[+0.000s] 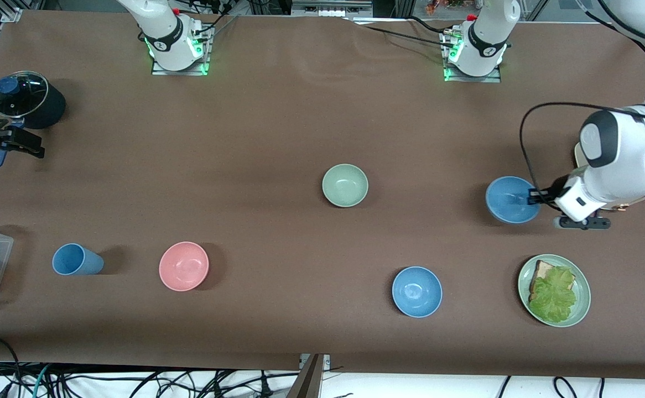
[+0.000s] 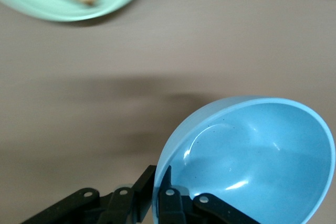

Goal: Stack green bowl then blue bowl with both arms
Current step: 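Grasp the light blue bowl rim with the left gripper and lift it, then lower the blue bowl into the green bowl with the left gripper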

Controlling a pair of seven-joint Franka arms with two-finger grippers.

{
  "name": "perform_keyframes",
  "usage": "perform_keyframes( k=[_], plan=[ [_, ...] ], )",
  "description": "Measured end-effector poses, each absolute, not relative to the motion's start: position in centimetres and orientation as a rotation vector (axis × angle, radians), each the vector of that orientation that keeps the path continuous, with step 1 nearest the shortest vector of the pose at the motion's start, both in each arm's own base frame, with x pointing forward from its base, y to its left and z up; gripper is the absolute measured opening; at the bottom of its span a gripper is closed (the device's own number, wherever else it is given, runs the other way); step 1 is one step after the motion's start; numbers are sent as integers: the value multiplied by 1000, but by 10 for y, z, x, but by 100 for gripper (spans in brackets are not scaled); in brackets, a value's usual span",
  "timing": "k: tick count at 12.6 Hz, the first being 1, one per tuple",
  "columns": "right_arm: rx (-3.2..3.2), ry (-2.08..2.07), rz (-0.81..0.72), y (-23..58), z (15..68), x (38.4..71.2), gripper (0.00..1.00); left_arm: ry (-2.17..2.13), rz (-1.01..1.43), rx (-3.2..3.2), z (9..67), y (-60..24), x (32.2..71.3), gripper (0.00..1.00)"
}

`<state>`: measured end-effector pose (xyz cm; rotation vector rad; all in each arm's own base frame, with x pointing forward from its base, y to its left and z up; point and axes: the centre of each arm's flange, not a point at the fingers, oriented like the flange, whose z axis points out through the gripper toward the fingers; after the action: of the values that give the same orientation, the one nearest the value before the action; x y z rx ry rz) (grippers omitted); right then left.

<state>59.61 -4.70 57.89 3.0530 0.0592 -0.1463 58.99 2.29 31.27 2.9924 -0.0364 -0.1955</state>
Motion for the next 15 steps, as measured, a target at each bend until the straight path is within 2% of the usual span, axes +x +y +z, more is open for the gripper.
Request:
perform_keyframes(
  k=[3,7,15],
  plan=[
    [3053,60,-146,-47,579,596,100,-192,-220,2948,320,-90,582,8],
    [3053,58,-145,-48,579,596,100,-131,-264,2927,313,-228,547,8],
    [3053,58,-144,-48,579,597,100,-32,-236,2871,278,-317,537,8]
  ],
)
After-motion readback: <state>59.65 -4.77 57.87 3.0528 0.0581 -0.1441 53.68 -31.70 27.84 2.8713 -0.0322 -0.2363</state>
